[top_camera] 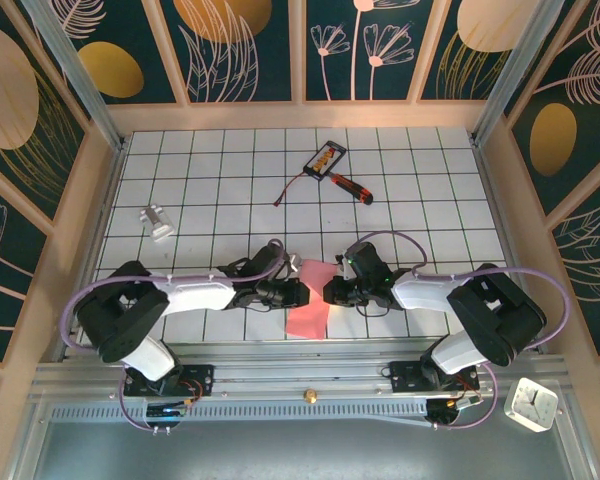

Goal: Fold a paper plane with a square sheet of paper (pick it up from the middle)
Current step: Fold the square sheet of paper in half at the bottom-center of the table.

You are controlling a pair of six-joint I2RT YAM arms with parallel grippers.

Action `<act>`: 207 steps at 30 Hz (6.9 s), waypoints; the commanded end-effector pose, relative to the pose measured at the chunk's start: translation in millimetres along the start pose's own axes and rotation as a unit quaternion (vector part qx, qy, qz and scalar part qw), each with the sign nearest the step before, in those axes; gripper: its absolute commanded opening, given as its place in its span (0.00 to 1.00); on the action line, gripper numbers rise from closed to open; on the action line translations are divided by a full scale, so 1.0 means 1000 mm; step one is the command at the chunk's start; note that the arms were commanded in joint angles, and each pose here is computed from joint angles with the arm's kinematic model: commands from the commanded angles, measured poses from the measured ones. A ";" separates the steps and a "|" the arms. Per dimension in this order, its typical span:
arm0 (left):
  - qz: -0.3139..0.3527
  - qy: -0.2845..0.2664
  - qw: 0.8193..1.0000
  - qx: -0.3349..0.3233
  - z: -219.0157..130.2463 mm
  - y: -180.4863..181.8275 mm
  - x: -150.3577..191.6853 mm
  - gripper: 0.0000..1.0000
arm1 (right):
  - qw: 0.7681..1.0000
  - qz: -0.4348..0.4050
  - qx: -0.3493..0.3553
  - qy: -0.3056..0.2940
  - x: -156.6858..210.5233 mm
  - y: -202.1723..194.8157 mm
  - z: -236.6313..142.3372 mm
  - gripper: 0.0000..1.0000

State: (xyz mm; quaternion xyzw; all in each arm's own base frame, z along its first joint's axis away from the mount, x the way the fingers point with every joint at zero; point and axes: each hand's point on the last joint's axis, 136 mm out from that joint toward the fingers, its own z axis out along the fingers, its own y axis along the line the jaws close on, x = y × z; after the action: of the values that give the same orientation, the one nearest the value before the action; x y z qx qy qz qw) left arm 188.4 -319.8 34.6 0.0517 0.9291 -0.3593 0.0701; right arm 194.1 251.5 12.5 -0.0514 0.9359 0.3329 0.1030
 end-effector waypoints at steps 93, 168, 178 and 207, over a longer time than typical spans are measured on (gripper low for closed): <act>-0.062 0.033 0.997 -0.012 -0.005 0.041 0.017 0.16 | 0.990 0.010 0.135 0.042 0.032 -0.064 0.004 0.13; 0.019 0.143 0.972 -0.187 0.000 0.136 0.079 0.00 | 0.995 0.071 0.017 -0.064 -0.193 -0.014 0.071 0.00; 0.015 0.125 0.977 -0.171 0.003 0.124 0.068 0.00 | 0.993 0.011 -0.068 -0.095 -0.171 0.049 0.005 0.00; 0.010 -0.029 0.999 0.009 -0.016 0.011 -0.044 0.22 | 0.998 0.053 -0.015 0.014 -0.076 -0.004 0.074 0.00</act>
State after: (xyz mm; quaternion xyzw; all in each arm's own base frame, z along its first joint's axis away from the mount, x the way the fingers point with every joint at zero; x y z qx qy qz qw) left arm 216.3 -295.1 29.4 0.0814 0.9368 -0.3276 0.0920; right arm 298.7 326.3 18.9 -0.0321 0.9003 0.4208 0.1060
